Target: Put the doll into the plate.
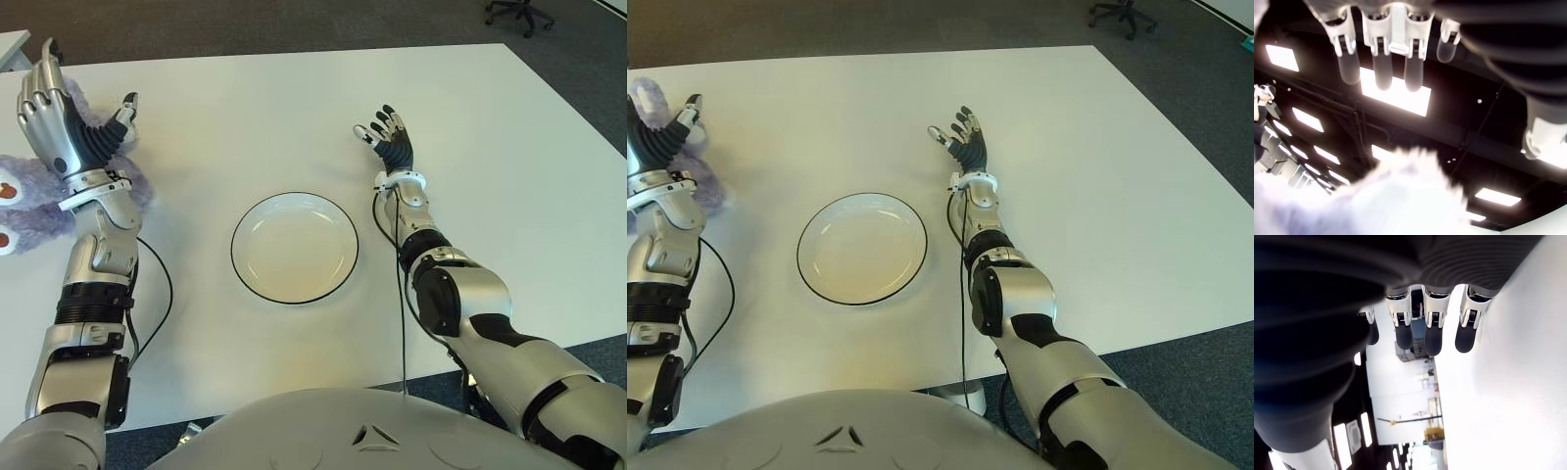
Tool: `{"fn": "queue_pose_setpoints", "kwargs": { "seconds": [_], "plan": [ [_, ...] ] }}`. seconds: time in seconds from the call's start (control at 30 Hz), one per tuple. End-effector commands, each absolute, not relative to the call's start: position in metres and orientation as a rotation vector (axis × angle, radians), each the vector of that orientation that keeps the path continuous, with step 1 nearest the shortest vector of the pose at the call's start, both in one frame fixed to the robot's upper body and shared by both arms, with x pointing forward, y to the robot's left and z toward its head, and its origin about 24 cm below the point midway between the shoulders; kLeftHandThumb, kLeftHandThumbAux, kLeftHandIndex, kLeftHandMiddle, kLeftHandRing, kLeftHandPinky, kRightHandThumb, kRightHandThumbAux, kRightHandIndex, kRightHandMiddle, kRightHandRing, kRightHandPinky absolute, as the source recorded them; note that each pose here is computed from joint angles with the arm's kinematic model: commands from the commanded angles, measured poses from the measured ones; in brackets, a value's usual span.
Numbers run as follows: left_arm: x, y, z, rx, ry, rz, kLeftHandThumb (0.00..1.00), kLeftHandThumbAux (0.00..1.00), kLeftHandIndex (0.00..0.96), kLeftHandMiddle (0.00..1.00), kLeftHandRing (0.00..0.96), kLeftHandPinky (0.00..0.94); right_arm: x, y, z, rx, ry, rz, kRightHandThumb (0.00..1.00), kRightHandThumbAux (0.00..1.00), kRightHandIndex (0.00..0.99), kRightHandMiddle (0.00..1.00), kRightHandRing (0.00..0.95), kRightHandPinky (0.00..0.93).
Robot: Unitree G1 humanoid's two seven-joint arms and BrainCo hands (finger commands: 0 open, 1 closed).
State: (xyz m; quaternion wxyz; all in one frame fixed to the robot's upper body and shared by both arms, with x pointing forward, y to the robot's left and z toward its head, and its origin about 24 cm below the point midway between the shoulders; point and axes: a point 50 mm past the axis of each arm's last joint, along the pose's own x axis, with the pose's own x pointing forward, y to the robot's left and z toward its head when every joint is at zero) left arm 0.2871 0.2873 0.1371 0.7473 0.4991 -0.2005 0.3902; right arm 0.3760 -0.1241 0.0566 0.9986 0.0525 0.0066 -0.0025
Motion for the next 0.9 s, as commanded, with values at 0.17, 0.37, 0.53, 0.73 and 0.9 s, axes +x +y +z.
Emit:
{"fn": "queue_pose_setpoints", "kwargs": {
  "seconds": [0.17,0.37,0.53,0.73,0.9],
  "plan": [
    [0.296,0.282,0.143,1.076,-0.461,0.811,0.165,0.536,0.0,0.165,0.201,0.215,0.353,-0.124,0.011,0.117,0.197,-0.019,0.127,0.805,0.058,0.094,0.097,0.122],
    [0.308,0.277,0.153,1.142,-0.479,0.811,0.176,0.526,0.0,0.18,0.208,0.205,0.353,-0.124,0.011,0.11,0.194,-0.016,0.127,0.8,0.053,0.086,0.091,0.121],
    [0.326,0.276,0.175,1.207,-0.489,0.805,0.122,0.503,0.001,0.227,0.256,0.254,0.353,-0.124,0.011,0.107,0.194,-0.012,0.13,0.793,0.053,0.083,0.087,0.113],
    [0.332,0.274,0.196,1.251,-0.528,0.819,0.048,0.492,0.013,0.292,0.345,0.38,0.354,-0.123,0.012,0.108,0.194,-0.007,0.134,0.793,0.054,0.082,0.085,0.115],
    [0.332,0.272,0.206,1.245,-0.547,0.808,0.018,0.484,0.015,0.213,0.264,0.259,0.354,-0.121,0.012,0.113,0.191,-0.005,0.14,0.793,0.056,0.083,0.086,0.116]
  ]
}}
